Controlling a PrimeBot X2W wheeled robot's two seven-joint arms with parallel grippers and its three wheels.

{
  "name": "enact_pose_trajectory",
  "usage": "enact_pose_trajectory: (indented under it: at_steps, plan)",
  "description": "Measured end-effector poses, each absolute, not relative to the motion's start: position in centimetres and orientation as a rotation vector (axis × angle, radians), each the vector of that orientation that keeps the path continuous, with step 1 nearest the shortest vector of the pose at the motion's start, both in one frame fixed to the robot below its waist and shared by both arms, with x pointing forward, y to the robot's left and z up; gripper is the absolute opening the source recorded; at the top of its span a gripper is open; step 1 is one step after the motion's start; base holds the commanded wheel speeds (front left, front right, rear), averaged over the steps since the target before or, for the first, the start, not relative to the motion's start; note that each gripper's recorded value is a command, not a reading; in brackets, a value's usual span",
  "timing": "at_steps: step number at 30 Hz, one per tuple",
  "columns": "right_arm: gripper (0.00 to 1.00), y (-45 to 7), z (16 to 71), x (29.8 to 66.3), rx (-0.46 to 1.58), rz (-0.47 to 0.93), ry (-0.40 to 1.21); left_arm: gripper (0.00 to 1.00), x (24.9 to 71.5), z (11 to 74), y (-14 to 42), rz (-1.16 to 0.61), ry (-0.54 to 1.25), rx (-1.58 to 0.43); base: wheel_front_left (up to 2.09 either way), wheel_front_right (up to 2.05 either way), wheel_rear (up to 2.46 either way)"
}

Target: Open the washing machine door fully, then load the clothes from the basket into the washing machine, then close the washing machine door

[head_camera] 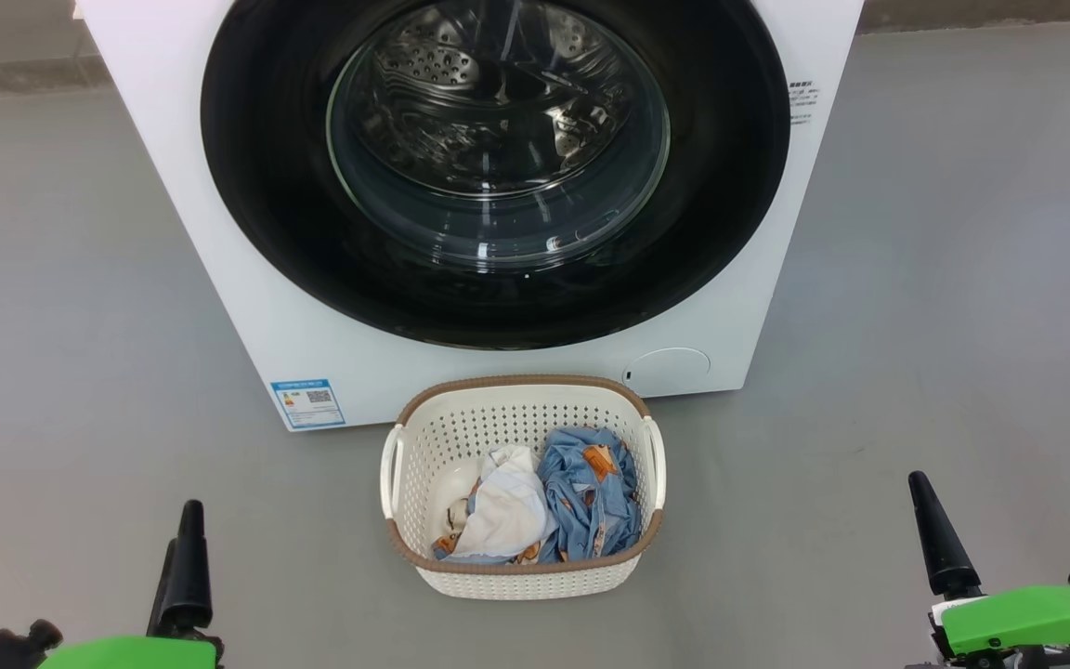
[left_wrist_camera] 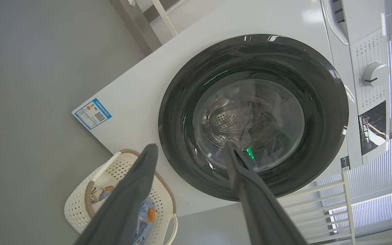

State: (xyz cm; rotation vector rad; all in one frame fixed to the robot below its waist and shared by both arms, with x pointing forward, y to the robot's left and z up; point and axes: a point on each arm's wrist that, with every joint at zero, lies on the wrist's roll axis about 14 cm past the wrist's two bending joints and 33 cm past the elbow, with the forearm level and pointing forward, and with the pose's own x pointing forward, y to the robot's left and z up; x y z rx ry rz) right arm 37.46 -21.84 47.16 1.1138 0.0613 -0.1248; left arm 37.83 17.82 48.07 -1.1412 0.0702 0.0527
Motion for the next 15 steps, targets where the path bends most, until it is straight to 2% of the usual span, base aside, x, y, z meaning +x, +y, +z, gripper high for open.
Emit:
enact_pose_trajectory:
  at_steps: [15]
  plan:
    - [1.0, -21.63, 47.35, 37.7, 0.847, -0.092, 0.071, 1.0, 37.96, 48.51, 16.95, 0.009, 0.064, -0.907, 0.0, 0.0, 0.0]
